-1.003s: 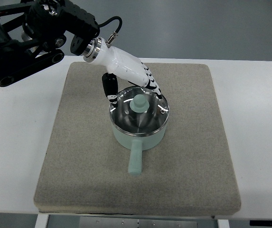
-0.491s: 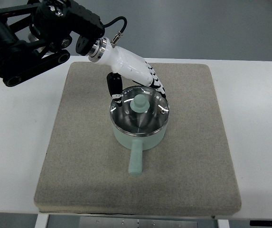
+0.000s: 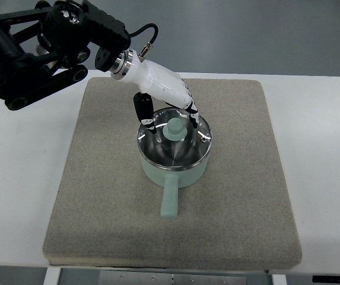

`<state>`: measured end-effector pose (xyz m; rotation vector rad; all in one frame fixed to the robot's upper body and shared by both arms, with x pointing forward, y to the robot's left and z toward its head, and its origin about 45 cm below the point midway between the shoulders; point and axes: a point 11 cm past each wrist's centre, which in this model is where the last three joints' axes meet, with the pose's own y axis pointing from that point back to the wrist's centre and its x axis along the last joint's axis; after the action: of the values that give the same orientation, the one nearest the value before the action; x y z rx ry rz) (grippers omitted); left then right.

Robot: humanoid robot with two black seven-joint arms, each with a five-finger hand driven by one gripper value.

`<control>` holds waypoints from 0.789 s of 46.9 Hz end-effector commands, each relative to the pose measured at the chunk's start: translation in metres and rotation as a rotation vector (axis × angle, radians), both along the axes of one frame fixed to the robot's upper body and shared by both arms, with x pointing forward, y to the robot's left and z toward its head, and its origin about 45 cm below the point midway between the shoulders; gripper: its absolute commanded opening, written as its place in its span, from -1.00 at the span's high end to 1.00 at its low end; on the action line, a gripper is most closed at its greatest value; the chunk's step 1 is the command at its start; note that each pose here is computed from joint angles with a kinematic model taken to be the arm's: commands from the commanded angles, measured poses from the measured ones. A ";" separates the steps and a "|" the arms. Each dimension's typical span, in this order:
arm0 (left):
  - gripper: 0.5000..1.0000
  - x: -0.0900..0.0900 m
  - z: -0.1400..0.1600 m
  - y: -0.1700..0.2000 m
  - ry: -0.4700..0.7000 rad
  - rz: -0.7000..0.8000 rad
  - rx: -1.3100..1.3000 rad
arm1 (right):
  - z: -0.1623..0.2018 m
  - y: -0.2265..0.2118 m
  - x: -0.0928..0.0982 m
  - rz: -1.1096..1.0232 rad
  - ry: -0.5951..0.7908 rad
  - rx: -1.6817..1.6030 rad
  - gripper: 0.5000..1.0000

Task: Place lid left of pot with left hand
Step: 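Lower the left hand and close its fingers around the green lid knob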

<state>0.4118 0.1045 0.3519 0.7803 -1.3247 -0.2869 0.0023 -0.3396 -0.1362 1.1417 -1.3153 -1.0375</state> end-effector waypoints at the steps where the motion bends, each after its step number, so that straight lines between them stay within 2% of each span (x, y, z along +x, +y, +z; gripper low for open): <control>1: 0.06 0.000 0.000 -0.001 0.001 -0.002 -0.002 | 0.000 0.000 0.000 0.000 0.000 0.000 -0.69; 5: 0.15 0.000 0.001 -0.002 0.002 -0.002 -0.007 | 0.000 0.000 0.000 0.000 0.000 0.000 -0.69; 16: 0.15 0.000 0.002 -0.002 -0.001 -0.003 -0.012 | 0.000 0.000 0.000 0.000 0.000 0.000 -0.69; 20: 0.33 0.000 0.001 -0.002 -0.002 -0.004 -0.011 | 0.000 0.000 0.000 0.000 0.000 0.000 -0.69; 31: 0.33 0.000 0.000 -0.001 0.000 -0.002 -0.009 | 0.000 0.000 0.000 0.002 0.000 0.000 -0.69; 34: 0.22 0.000 -0.001 -0.001 0.001 -0.002 -0.006 | 0.000 0.000 0.000 0.000 0.000 0.000 -0.69; 37: 0.21 0.000 -0.002 0.000 0.000 -0.001 -0.001 | 0.000 0.000 0.000 0.002 0.000 -0.002 -0.69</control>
<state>0.4116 0.1034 0.3512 0.7728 -1.3257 -0.2843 0.0022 -0.3395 -0.1362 1.1421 -1.3146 -1.0374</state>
